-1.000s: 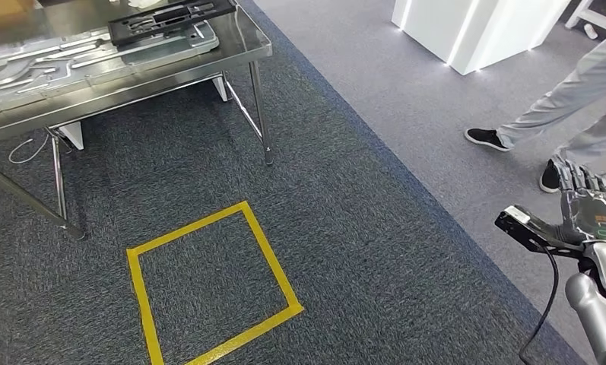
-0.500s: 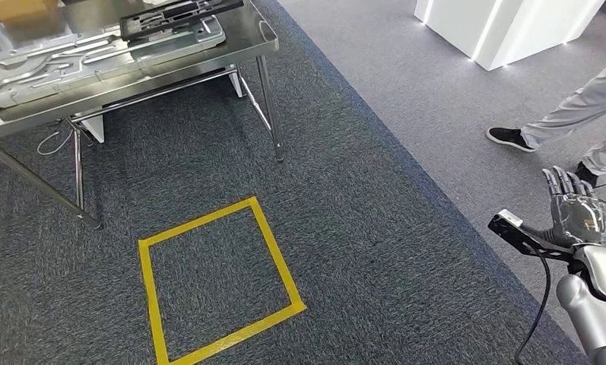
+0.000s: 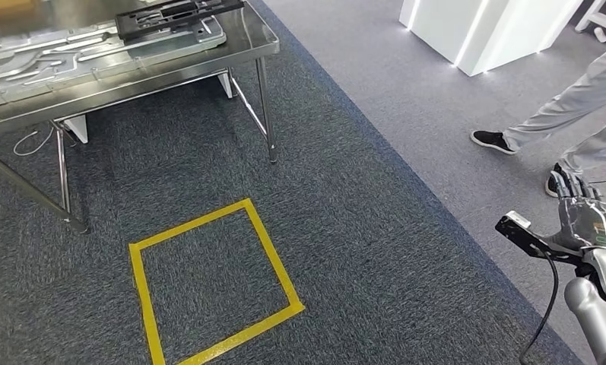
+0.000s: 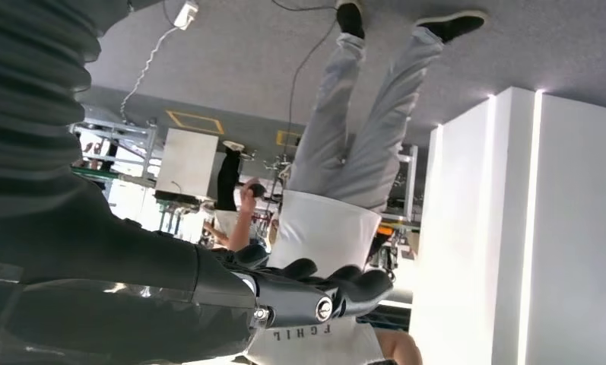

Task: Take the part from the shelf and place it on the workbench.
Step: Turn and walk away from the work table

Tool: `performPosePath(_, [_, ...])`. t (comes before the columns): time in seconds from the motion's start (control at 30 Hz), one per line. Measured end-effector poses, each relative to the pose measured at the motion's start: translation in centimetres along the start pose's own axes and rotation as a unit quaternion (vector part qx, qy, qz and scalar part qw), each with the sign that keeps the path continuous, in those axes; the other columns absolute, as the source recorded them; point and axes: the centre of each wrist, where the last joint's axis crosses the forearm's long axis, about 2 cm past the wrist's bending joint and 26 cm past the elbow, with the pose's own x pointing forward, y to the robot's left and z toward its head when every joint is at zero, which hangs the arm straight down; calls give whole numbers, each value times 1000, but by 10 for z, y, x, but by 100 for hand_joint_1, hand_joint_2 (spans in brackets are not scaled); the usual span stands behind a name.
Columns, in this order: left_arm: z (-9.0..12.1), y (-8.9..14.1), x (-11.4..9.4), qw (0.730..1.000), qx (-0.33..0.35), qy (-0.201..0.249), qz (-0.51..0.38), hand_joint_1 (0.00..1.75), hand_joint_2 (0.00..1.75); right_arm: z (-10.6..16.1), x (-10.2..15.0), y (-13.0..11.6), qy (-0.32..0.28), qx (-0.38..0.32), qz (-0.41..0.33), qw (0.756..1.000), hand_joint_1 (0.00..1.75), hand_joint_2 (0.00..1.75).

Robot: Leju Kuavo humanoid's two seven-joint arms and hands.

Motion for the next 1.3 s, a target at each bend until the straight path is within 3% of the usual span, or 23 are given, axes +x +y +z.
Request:
performPosePath(0.37, [-1, -1, 2, 1000, -1, -2, 0, 0, 0, 1, -7, -5, 0, -3, 9, 1000, 0, 175])
performPosePath(1.3, [-1, -2, 2, 1000, -1, -7, -3, 0, 0, -11, 12, -5, -7, -8, 11, 1000, 0, 175])
